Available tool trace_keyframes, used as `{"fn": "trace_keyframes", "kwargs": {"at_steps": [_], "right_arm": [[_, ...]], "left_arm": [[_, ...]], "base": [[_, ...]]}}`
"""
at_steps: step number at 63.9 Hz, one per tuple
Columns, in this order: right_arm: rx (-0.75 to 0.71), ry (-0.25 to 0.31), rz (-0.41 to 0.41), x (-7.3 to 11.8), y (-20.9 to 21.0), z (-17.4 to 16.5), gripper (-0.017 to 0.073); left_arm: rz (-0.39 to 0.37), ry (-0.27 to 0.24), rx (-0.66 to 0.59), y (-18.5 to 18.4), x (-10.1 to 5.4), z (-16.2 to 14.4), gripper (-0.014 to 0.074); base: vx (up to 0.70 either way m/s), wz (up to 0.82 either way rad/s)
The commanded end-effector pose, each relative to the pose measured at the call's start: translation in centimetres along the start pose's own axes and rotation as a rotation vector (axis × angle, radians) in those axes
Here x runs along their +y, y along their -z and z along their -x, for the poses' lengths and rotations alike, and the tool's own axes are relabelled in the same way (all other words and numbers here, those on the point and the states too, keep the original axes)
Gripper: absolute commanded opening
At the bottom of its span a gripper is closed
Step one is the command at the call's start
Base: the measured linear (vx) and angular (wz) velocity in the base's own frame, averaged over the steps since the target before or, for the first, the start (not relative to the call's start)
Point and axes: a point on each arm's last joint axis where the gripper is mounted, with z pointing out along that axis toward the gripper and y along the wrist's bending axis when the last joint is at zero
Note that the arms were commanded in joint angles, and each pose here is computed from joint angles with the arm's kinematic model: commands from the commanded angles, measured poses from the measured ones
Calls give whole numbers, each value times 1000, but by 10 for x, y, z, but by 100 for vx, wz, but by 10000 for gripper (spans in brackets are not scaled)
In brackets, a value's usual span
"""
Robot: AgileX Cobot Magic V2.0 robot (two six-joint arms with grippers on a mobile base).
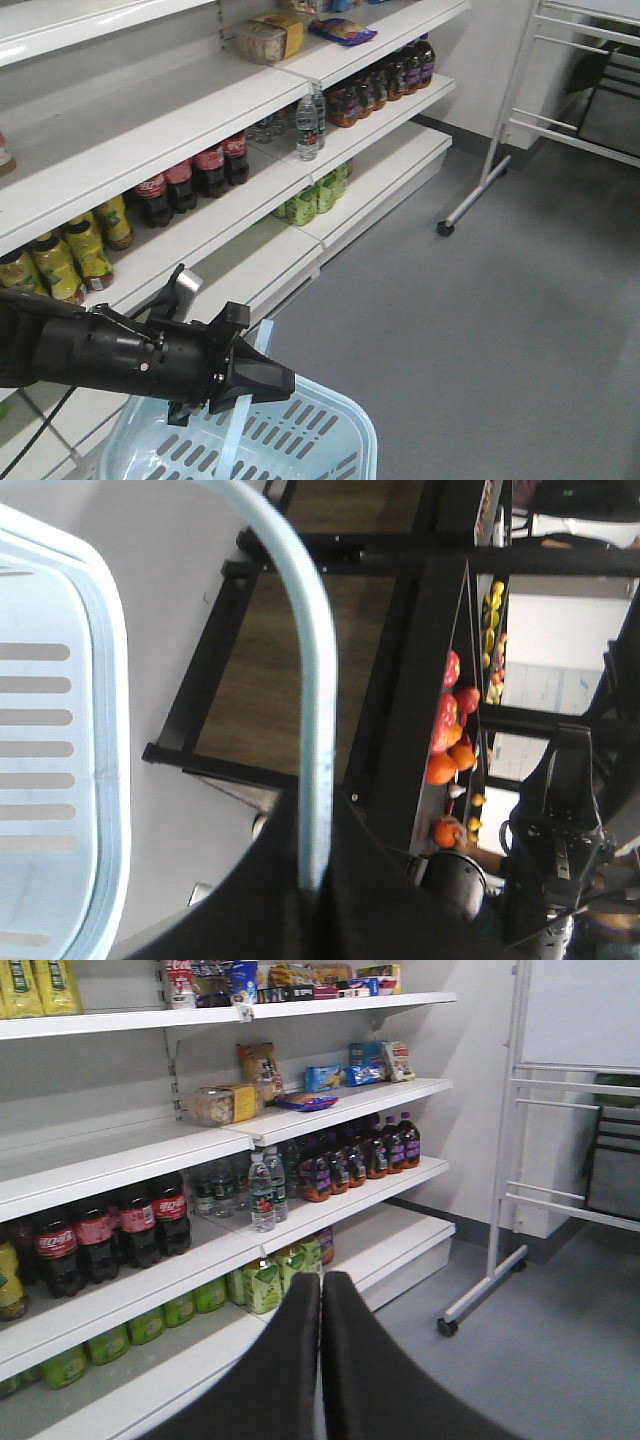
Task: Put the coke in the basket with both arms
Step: 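Turn the base away from the shelf while holding the basket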
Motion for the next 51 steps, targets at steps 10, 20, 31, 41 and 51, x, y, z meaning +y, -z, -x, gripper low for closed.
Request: {"fn": "trace_keyframes", "kwargs": {"at_steps": [10,20,31,41,51], "right_arm": [[-50,14,6,1,-1,3,-10],[-50,14,6,1,-1,3,-10],[-50,14,6,1,-1,3,-10],[-50,14,6,1,-1,3,-10],[-50,14,6,1,-1,3,-10]], "left_arm": [[-112,-27,3,6,-23,-5,-8],[-112,-27,3,6,-23,-5,-8],[-112,-27,3,6,-23,-5,-8],[-112,-27,3,6,-23,-5,-8],[-112,-27,3,6,-23,-5,-8]], "base": [[-8,-38],[-7,-40],[-6,-41],[-5,-40],[-4,-39]]}}
